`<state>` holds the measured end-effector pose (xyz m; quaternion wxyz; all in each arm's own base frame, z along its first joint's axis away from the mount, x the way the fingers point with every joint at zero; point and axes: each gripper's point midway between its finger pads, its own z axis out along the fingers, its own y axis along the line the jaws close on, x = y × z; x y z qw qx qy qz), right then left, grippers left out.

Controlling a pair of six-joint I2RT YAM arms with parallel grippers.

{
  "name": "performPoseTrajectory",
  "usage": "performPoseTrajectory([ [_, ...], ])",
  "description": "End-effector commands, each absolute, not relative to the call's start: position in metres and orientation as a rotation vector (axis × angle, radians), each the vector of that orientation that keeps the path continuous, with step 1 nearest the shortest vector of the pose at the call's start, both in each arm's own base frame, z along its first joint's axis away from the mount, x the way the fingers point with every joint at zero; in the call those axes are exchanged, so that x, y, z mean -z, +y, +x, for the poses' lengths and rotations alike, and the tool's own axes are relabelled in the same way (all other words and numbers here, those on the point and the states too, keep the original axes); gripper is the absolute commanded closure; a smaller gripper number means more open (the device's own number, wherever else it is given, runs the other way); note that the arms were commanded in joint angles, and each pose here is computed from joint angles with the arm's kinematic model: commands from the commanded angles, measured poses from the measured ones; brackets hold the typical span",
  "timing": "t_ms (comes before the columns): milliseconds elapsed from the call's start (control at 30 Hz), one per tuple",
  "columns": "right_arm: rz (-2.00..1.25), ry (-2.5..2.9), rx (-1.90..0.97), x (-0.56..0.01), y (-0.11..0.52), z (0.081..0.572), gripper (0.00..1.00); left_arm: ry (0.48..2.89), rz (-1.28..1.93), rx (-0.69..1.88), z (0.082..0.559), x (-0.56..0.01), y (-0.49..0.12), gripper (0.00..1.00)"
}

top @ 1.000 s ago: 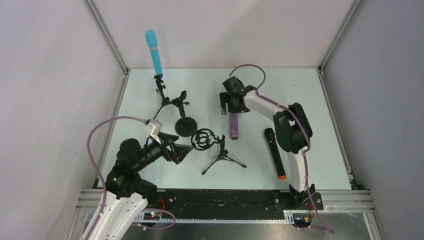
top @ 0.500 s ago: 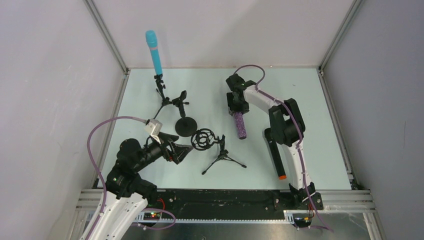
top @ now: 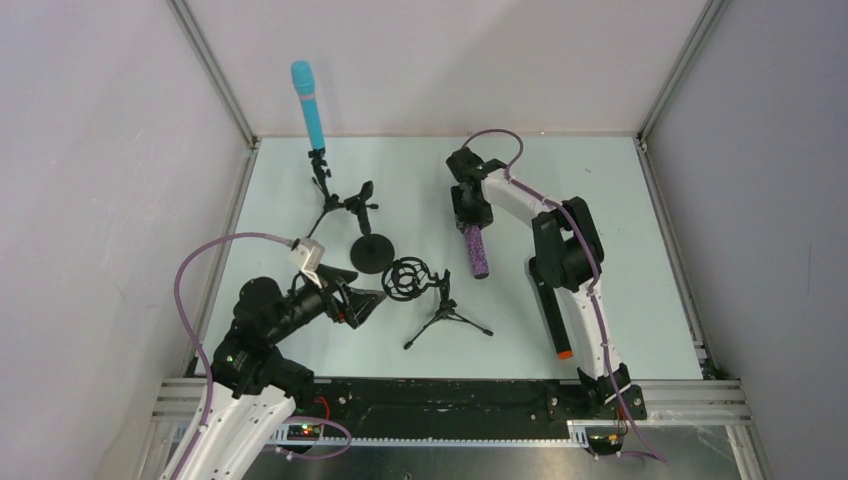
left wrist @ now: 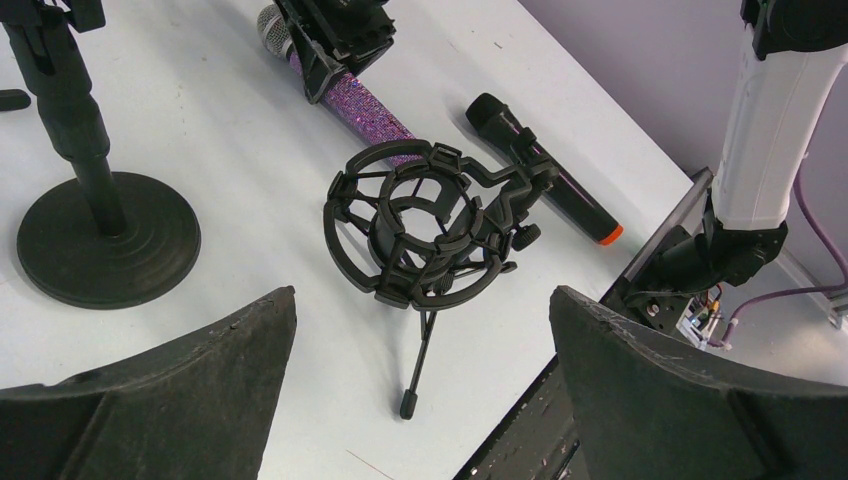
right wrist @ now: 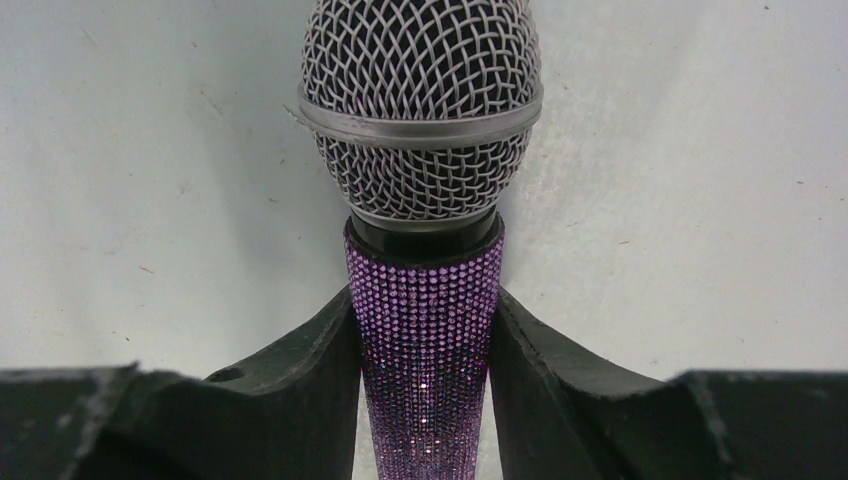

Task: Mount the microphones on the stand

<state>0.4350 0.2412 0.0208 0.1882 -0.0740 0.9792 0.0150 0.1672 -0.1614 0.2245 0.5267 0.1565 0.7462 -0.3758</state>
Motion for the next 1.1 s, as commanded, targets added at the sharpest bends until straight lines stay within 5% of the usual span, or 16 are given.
performPoseTrajectory([
  [0,-0.223,2.779,0.004,-0.025,0.224,0.428,0.91,1.765,0.411,0.897,0.165,-0.227,-0.163,0.0],
  [67,-0.227,2.757,-0.005,-0.031,0.224,0.43,1.0,1.763,0.411,0.897,0.165,-0.228,-0.163,0.0],
  [600,-0.195,2.523,-0.095,-0.114,0.218,0.438,1.0,1.76,0.391,0.879,0.167,-0.228,-0.16,0.0],
  [1067,-0.136,1.99,-0.497,-0.283,0.216,0.396,1.0,1.762,0.385,0.875,0.168,-0.227,-0.159,0.0],
])
